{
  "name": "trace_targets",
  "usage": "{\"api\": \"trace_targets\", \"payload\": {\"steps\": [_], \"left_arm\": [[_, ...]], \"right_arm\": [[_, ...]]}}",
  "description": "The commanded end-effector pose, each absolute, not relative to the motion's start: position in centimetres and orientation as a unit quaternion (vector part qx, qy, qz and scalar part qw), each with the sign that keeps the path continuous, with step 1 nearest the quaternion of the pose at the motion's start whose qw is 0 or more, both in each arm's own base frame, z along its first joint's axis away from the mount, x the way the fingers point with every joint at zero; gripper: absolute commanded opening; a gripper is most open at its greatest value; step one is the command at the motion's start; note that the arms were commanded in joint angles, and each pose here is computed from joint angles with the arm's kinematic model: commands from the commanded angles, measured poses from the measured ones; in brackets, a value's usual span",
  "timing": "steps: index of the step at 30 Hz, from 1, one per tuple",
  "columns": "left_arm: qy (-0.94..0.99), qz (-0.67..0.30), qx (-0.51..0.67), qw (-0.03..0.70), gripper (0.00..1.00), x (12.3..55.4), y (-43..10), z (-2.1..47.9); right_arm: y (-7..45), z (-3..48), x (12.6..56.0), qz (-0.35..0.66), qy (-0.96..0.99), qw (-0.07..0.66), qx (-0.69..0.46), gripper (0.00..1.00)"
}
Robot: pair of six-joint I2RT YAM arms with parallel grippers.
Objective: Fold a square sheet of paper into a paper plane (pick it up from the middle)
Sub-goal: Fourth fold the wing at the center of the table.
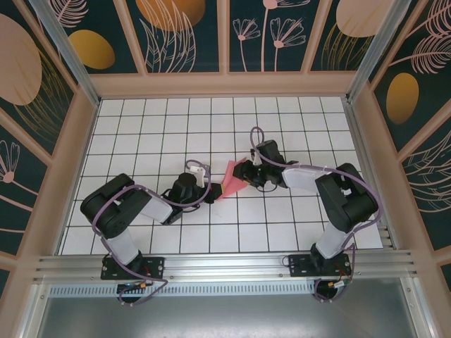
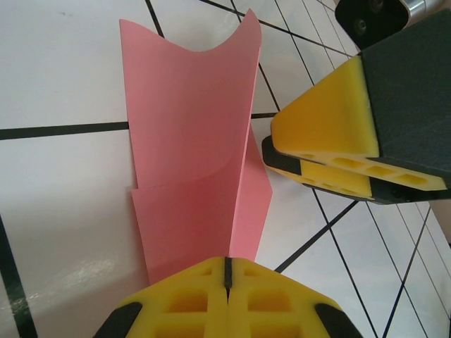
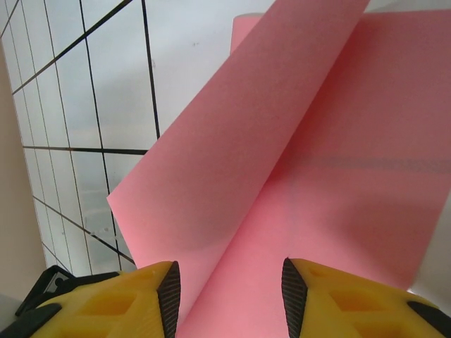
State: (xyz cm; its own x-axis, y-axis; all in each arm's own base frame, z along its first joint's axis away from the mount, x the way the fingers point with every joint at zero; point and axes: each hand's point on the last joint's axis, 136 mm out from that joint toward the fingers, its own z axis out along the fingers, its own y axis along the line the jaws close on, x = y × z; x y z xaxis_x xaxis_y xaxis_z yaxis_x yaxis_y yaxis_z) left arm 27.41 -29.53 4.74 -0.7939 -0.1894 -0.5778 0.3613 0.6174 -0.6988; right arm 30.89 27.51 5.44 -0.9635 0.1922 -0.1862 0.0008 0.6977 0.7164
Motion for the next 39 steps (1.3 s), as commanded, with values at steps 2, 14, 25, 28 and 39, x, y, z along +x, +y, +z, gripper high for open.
{"api": "trace_targets", "payload": {"steps": [2, 14, 25, 28, 39], "left_arm": [[0.84, -0.445, 0.024, 0.31, 0.02, 27.9, -29.5, 5.1], [0.851, -0.446, -0.002, 0.278, 0.04, 28.1, -29.3, 3.7], [0.852, -0.45, -0.016, 0.269, 0.21, 28.4, -28.8, 4.0], [0.851, -0.439, -0.011, 0.287, 0.29, 28.7, -28.3, 5.1], [0.872, -0.388, 0.013, 0.299, 0.41, 30.4, -28.0, 8.4]], "right_arm": [[28.7, 5.7, 32.0, 0.393, 0.909, 0.13, 0.035, 0.44], [28.8, 4.0, 32.4, 0.379, 0.917, 0.116, 0.037, 0.44], [28.5, 1.7, 31.8, 0.335, 0.936, 0.094, 0.046, 0.45], [28.1, 1.0, 31.5, 0.317, 0.943, 0.088, 0.052, 0.45], [25.9, -1.4, 30.7, 0.244, 0.964, 0.069, 0.08, 0.42]]}}
